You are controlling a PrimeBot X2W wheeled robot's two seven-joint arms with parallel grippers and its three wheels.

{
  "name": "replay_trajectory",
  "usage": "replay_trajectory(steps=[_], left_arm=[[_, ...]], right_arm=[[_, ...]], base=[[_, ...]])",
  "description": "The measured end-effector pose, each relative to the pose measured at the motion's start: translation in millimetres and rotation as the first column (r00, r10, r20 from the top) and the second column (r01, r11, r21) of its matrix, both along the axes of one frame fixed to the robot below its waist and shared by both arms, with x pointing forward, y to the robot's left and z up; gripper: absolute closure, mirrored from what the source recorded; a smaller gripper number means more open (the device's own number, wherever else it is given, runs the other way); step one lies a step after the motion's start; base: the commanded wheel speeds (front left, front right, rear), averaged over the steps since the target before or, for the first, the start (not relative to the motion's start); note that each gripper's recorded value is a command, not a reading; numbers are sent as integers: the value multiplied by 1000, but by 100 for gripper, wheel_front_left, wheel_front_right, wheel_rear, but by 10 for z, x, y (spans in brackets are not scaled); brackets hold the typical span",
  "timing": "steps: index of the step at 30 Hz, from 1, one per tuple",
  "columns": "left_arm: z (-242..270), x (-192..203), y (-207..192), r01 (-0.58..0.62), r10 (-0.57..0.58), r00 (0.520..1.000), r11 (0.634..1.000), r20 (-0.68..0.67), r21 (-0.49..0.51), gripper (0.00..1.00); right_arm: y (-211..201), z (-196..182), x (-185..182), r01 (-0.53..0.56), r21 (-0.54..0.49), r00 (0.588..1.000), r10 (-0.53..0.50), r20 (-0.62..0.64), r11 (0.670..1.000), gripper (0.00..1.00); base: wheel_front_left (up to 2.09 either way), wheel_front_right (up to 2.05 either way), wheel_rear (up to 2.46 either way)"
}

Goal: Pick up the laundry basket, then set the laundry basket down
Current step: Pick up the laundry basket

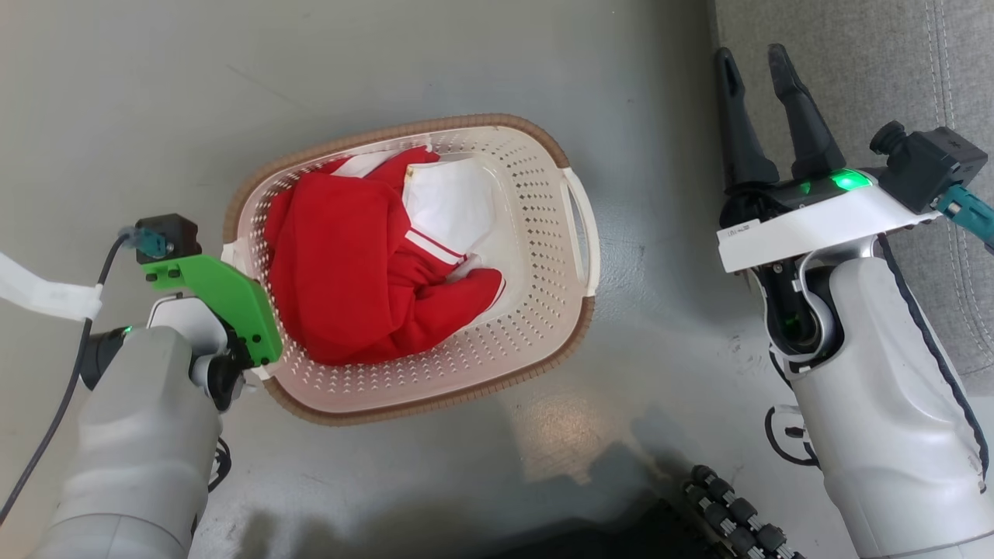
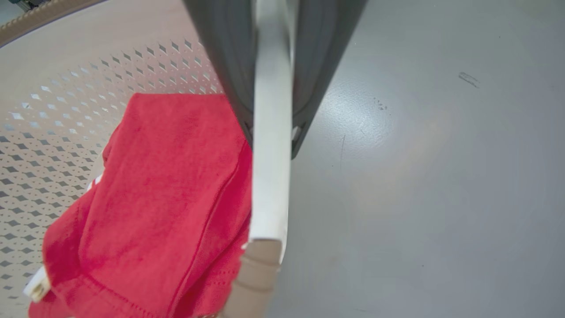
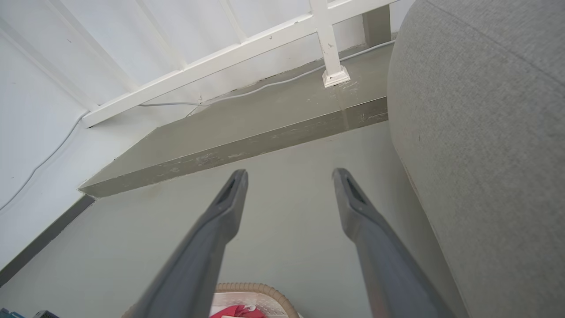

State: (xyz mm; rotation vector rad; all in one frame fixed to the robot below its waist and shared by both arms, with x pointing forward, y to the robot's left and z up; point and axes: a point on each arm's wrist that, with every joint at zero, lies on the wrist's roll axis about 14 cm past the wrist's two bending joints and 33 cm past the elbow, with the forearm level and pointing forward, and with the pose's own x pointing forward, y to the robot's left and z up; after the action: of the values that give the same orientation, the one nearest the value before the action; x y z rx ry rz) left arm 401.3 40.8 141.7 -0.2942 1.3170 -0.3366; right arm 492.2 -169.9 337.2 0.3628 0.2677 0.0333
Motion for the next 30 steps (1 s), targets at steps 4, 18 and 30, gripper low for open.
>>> replay_trajectory(steps=[4, 18, 30], left_arm=[[8, 53, -24, 4, -4, 1000, 1000, 10, -3, 100], [3, 60, -77, -4, 4, 1000, 1000, 3, -19, 0], [86, 100, -91, -8, 9, 1000, 1000, 29, -24, 0]], right_arm=[[-5, -6, -5, 1, -1, 1000, -1, -2, 1000, 0], [2, -37, -10, 1, 5, 1000, -1, -9, 1000, 0], [19, 19, -9, -2, 9, 1000, 2, -1, 1000, 0]], base=[[0, 0, 0], [0, 0, 0], [0, 0, 0]])
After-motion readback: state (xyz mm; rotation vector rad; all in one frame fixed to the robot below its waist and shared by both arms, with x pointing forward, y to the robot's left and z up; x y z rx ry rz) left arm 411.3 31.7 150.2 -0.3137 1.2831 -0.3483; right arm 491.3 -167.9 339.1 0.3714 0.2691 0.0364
